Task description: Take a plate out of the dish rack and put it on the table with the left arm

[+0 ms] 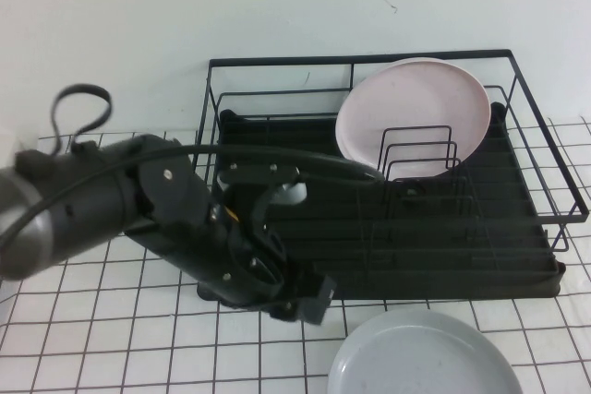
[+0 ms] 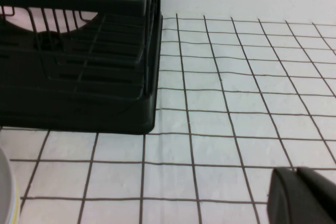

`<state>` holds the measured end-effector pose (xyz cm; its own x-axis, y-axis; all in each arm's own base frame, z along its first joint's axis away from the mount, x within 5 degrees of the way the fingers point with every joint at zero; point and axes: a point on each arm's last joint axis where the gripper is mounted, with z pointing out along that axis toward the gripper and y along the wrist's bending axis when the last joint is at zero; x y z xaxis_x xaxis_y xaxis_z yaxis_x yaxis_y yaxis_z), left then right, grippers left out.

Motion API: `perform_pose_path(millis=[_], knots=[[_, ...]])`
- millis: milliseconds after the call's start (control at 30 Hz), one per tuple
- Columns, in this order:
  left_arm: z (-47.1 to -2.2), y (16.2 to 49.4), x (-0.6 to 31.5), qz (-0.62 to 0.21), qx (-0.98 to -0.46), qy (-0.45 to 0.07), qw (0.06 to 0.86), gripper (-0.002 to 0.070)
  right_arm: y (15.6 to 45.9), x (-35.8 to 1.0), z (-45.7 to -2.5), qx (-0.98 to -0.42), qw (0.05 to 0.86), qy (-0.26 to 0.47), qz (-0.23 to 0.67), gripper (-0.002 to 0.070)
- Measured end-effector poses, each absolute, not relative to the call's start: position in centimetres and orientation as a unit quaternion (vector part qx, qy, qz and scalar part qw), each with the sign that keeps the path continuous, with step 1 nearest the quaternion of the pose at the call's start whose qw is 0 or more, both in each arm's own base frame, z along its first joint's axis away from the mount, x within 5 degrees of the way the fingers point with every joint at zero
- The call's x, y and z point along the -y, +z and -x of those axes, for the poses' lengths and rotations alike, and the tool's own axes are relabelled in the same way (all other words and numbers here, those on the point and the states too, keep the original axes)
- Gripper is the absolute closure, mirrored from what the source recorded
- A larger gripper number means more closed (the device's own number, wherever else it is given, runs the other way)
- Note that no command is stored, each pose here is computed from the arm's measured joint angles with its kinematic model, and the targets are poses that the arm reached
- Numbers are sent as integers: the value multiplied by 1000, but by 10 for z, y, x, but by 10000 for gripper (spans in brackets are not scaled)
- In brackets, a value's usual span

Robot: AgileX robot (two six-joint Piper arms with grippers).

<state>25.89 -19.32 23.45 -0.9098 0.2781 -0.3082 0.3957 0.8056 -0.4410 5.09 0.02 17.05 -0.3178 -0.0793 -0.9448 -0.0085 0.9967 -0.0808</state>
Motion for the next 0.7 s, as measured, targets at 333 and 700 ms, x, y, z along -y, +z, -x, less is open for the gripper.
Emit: perform_pose_path(millis=[333, 700], knots=[[-231, 308, 182, -221, -892, -281, 276, 664, 171, 0, -51, -811, 583, -30, 27, 678], [-148, 342, 133, -249, -811, -288, 445, 673, 171, 0, -51, -811, 583, -30, 27, 678]])
